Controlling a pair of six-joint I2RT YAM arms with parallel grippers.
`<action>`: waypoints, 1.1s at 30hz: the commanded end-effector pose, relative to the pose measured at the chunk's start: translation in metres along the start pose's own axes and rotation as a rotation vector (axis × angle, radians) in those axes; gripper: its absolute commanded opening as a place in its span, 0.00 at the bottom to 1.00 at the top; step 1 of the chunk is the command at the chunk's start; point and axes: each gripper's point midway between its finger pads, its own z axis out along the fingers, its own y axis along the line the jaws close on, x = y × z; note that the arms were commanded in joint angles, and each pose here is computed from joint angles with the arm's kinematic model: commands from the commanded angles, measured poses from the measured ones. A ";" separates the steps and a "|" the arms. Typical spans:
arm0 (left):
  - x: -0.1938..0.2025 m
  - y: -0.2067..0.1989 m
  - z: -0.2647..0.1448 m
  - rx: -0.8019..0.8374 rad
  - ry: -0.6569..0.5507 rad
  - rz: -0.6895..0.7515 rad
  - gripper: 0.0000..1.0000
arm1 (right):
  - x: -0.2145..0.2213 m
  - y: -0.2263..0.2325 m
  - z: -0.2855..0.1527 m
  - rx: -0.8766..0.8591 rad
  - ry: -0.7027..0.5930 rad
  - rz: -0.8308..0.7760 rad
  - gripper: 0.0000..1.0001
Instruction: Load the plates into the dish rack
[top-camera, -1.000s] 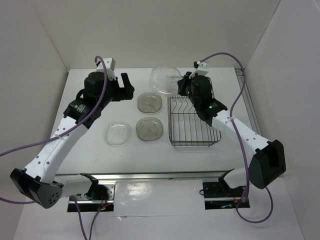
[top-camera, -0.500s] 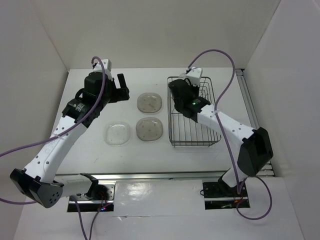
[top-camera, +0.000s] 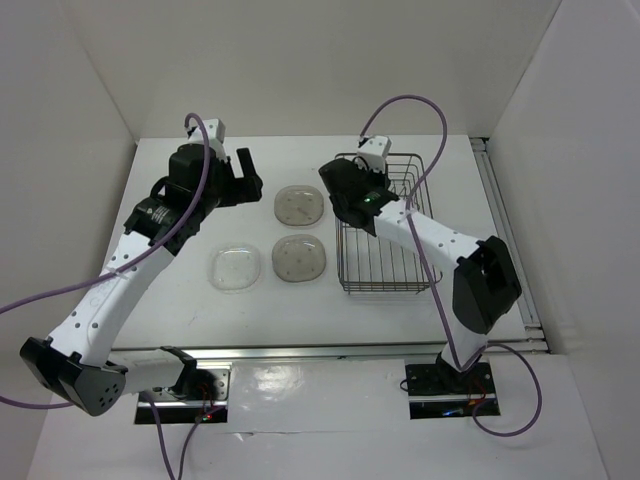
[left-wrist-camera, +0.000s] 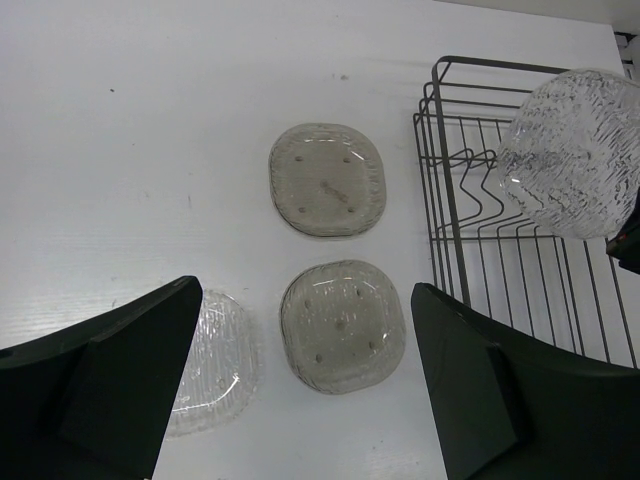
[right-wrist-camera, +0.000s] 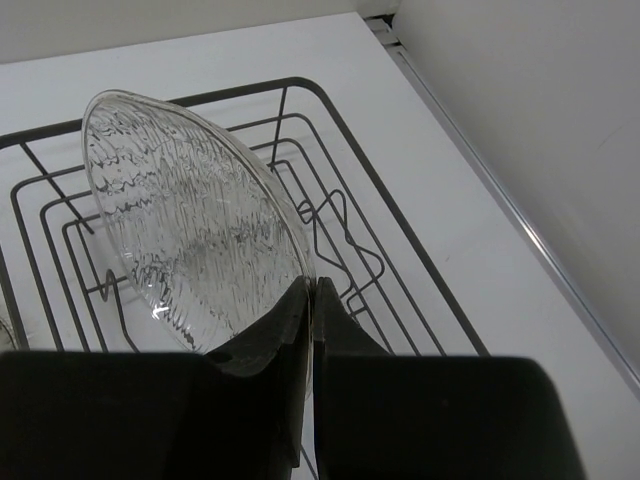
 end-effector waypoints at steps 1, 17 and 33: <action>-0.023 -0.009 -0.010 0.043 -0.069 -0.037 1.00 | -0.003 0.003 0.004 0.048 -0.015 0.049 0.00; -0.025 -0.016 -0.016 0.090 -0.078 -0.031 1.00 | 0.011 0.027 0.014 0.067 0.011 0.039 0.00; -0.022 -0.020 -0.014 0.115 -0.068 -0.020 1.00 | -0.010 0.012 0.005 0.087 -0.028 0.092 0.00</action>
